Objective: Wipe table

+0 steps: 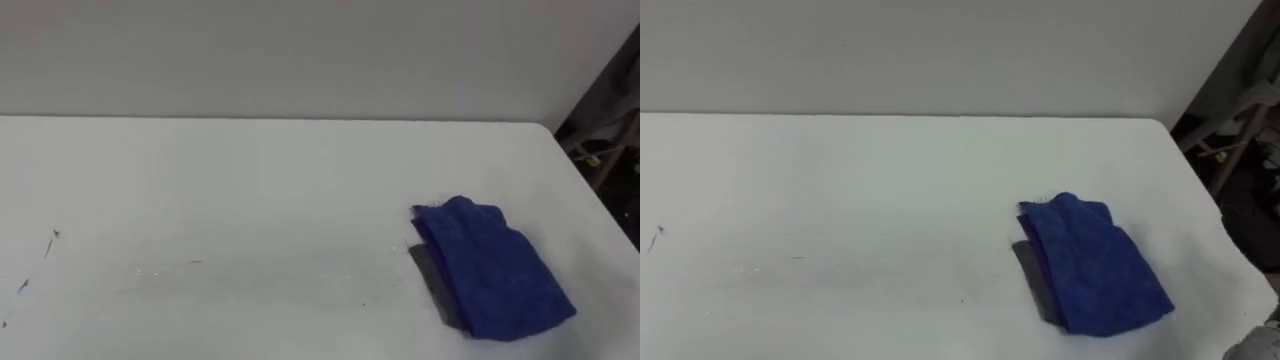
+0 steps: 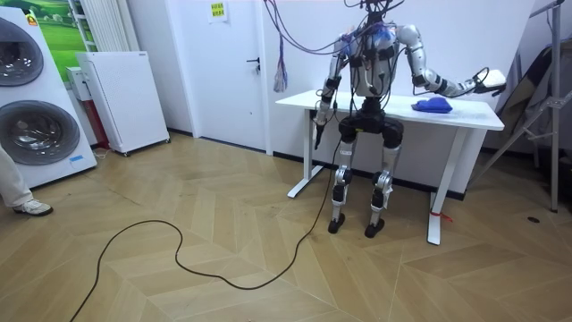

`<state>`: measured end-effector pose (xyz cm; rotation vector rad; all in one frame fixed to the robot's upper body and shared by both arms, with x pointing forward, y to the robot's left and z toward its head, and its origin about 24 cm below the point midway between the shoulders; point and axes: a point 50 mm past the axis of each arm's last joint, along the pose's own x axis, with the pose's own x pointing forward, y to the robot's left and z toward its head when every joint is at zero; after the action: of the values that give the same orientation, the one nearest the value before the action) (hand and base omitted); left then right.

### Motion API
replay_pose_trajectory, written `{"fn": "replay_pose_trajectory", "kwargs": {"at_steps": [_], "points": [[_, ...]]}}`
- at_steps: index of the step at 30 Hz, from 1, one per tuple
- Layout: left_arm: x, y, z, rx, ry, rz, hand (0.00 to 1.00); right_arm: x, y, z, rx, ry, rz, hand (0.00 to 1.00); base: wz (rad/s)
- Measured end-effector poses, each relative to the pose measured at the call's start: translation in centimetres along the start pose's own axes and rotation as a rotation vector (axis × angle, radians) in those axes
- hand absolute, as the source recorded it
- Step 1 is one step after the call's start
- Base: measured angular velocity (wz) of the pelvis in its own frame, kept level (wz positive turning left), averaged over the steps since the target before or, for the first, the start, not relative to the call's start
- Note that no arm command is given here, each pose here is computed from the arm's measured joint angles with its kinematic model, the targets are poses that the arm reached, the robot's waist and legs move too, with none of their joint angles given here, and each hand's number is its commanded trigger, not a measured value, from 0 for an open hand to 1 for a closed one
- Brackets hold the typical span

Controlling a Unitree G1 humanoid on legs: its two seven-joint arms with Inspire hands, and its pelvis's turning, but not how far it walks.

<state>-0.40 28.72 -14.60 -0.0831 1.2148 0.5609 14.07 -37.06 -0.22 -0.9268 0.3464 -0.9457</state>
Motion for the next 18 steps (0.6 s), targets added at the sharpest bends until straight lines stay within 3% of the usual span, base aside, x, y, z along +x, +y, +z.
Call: {"fn": "replay_pose_trajectory", "kwargs": {"at_steps": [6,10,13,18], "points": [[-0.3,0.9,-0.1,-0.023,-0.013,0.025,0.0,-0.6,-0.9,-3.5,0.008,0.166,-0.046,0.0,-0.05],[-0.3,1.1,-0.2,-0.034,-0.011,0.033,0.0,-2.2,-1.3,-6.8,0.026,0.335,-0.05,0.0,0.03],[-0.4,1.3,-0.5,-0.036,-0.004,0.043,0.0,-3.9,-1.4,-9.4,0.042,0.482,-0.053,0.0,-0.06],[-0.6,1.6,-1.1,-0.064,0.011,0.051,0.0,-8.3,-2.1,-14.7,0.133,0.88,-0.142,0.0,-0.01]]}}
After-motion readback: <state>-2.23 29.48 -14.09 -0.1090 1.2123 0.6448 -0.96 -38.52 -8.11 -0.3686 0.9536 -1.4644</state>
